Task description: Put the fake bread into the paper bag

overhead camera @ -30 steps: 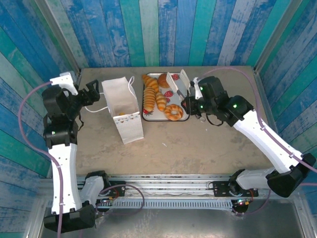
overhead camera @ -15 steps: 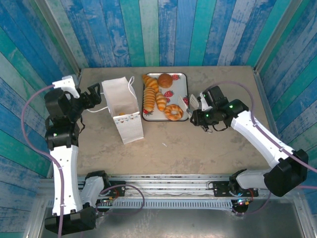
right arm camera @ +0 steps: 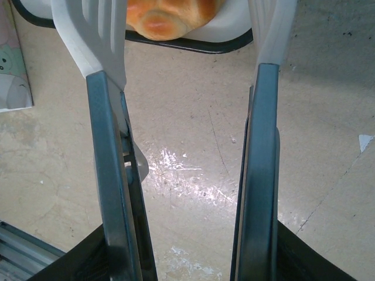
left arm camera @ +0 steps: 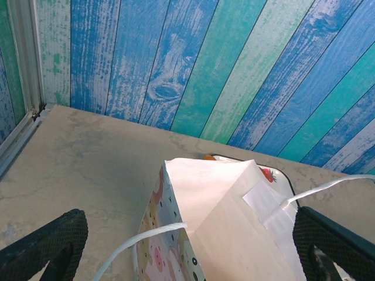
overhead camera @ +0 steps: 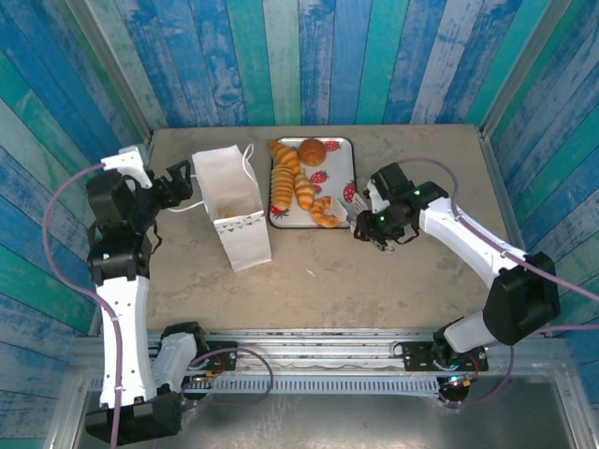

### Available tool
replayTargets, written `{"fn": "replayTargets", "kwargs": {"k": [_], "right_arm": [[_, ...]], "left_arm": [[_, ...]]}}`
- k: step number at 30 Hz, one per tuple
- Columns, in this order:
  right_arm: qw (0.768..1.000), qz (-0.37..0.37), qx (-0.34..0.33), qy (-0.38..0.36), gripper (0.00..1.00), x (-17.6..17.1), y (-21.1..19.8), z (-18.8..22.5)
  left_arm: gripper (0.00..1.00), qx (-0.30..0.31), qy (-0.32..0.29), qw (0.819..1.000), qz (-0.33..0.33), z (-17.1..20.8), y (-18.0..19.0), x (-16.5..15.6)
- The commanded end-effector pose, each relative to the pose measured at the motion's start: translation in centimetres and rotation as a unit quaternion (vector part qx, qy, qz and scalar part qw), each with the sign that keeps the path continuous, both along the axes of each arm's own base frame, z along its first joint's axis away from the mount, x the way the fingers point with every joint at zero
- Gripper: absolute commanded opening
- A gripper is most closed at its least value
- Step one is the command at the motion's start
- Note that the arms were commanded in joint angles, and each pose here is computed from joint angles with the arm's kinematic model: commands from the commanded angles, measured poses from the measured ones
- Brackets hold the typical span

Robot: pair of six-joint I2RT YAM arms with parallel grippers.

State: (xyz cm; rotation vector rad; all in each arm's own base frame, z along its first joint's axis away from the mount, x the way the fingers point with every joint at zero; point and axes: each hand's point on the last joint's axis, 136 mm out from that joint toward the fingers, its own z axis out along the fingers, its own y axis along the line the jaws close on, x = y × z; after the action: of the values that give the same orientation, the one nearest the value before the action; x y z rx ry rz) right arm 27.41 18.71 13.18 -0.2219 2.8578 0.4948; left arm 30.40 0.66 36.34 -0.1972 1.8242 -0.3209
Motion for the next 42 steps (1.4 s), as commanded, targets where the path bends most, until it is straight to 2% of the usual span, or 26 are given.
{"fn": "replayTargets", "kwargs": {"k": [1,10,23,31,38,42], "right_arm": [[1.000,0.008,0.002,0.001,0.53,0.3,0.2,-0.7],[1.000,0.007,-0.016,0.006,0.52,1.1,0.0,-1.9],[1.000,0.005,-0.011,0.019,0.50,2.7,0.9,-3.6],[1.000,0.003,-0.002,0.009,0.50,3.6,1.5,-3.3],[1.000,0.003,-0.009,0.022,0.47,3.4,1.3,-4.4],[1.000,0.003,-0.014,0.021,0.40,3.2,1.0,-4.4]], "left_arm": [[0.94,-0.004,-0.012,1.000,-0.006,0.4,-0.3,-0.3],[0.94,-0.006,-0.011,1.000,-0.006,0.4,-0.3,-0.3],[0.94,-0.005,-0.004,1.000,-0.003,0.0,-0.2,-0.3],[0.94,-0.011,-0.001,1.000,-0.004,-0.3,-0.2,-0.2],[0.94,-0.006,-0.001,1.000,0.000,-0.3,-0.1,-0.4],[0.94,-0.004,0.000,1.000,0.002,-0.3,0.0,-0.5]]}}
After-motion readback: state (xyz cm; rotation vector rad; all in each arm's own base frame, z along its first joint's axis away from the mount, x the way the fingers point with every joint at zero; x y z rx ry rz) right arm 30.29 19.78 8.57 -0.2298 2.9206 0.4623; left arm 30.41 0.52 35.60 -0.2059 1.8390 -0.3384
